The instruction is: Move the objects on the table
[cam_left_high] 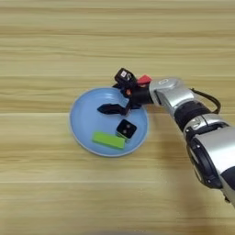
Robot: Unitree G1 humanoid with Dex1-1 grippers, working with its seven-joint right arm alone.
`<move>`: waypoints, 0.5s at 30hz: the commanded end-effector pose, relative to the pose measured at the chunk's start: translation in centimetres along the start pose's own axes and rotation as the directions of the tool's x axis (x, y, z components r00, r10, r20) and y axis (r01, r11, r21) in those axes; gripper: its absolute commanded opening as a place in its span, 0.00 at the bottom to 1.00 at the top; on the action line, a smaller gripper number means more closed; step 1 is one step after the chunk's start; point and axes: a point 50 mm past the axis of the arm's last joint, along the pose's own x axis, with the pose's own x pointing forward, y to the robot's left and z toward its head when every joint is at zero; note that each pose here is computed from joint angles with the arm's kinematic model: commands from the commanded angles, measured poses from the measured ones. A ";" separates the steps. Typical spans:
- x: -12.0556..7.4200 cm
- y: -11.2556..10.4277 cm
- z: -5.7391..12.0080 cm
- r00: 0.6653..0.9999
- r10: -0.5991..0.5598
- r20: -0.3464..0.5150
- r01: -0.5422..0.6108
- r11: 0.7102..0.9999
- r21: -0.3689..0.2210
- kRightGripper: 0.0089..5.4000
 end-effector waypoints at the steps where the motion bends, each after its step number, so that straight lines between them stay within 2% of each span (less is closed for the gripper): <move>1: -1.4 -1.0 3.8 0.999 -0.023 0.048 0.030 0.989 -0.146 0.99; 15: -2.1 -0.5 2.4 0.998 0.067 0.017 -0.063 0.981 -0.185 0.99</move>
